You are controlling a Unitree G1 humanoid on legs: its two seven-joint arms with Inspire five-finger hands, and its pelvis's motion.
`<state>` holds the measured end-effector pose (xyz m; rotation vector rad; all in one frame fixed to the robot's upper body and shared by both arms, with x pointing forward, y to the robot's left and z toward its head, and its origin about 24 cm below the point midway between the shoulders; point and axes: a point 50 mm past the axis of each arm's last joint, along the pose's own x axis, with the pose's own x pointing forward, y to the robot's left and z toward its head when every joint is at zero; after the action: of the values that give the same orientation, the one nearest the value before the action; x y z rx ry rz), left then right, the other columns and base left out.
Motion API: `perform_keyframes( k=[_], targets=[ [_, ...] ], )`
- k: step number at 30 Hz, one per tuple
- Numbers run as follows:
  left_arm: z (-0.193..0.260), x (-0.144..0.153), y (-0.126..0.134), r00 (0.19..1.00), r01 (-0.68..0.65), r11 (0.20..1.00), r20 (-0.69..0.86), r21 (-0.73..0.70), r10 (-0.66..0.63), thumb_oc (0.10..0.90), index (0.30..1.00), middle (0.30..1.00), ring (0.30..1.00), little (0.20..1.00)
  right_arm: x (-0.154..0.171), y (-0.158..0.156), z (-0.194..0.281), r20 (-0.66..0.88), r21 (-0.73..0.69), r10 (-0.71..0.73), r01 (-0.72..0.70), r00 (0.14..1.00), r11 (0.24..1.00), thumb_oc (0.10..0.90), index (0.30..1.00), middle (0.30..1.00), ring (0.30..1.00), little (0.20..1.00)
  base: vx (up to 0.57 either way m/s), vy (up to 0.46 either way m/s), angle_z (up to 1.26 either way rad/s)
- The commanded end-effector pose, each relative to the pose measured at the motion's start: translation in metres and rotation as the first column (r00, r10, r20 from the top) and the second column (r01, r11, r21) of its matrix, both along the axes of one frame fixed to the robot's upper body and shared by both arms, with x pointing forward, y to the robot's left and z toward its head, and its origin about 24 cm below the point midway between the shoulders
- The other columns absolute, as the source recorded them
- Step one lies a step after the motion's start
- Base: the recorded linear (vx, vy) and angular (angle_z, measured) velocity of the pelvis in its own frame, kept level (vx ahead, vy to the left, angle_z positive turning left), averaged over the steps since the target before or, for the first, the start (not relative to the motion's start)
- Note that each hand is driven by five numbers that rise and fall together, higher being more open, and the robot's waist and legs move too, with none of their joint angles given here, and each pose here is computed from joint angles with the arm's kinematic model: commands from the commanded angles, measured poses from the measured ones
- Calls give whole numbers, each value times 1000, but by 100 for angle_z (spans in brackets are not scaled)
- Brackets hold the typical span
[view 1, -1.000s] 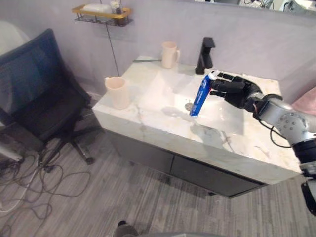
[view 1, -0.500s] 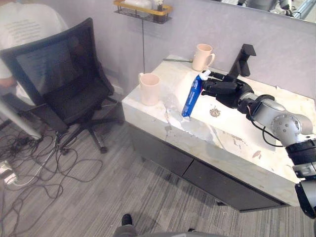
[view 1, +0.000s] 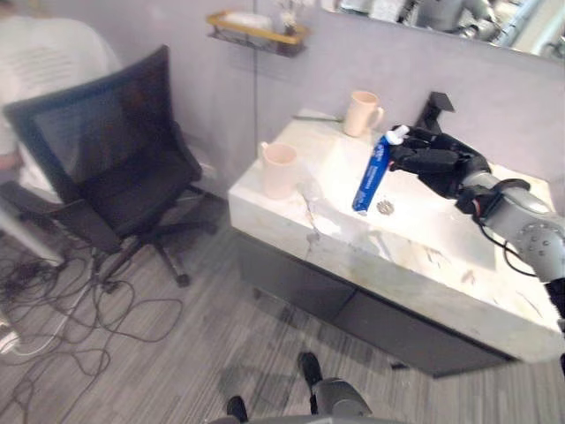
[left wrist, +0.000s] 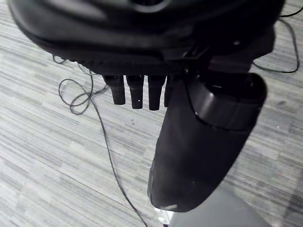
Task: Organize the bathroom.
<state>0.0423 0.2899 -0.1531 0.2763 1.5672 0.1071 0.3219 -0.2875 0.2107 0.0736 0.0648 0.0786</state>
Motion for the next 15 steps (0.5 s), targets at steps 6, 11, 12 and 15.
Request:
perform_keyframes(
  k=[6,11,12,15],
  targets=[
    [6,-28,17,981,82,996,-176,23,-77,800,900,900,900,900,-12,-44,119,459,74,-94,67,883,995,400,300,300,300,300,92,-32,17],
    [8,-34,22,981,60,997,-186,42,-51,800,900,900,900,900,-17,-32,131,496,79,-65,30,866,996,400,300,300,300,300,48,-1,-18],
    [9,-35,24,982,56,997,-186,48,-46,800,900,900,900,900,-19,-26,138,522,82,-51,9,851,997,400,300,300,300,300,34,3,-16],
    [10,-35,25,983,56,997,-179,49,-47,800,900,900,900,900,-22,-14,149,557,71,-17,-27,831,997,400,300,300,300,300,35,2,-11]
  ],
)
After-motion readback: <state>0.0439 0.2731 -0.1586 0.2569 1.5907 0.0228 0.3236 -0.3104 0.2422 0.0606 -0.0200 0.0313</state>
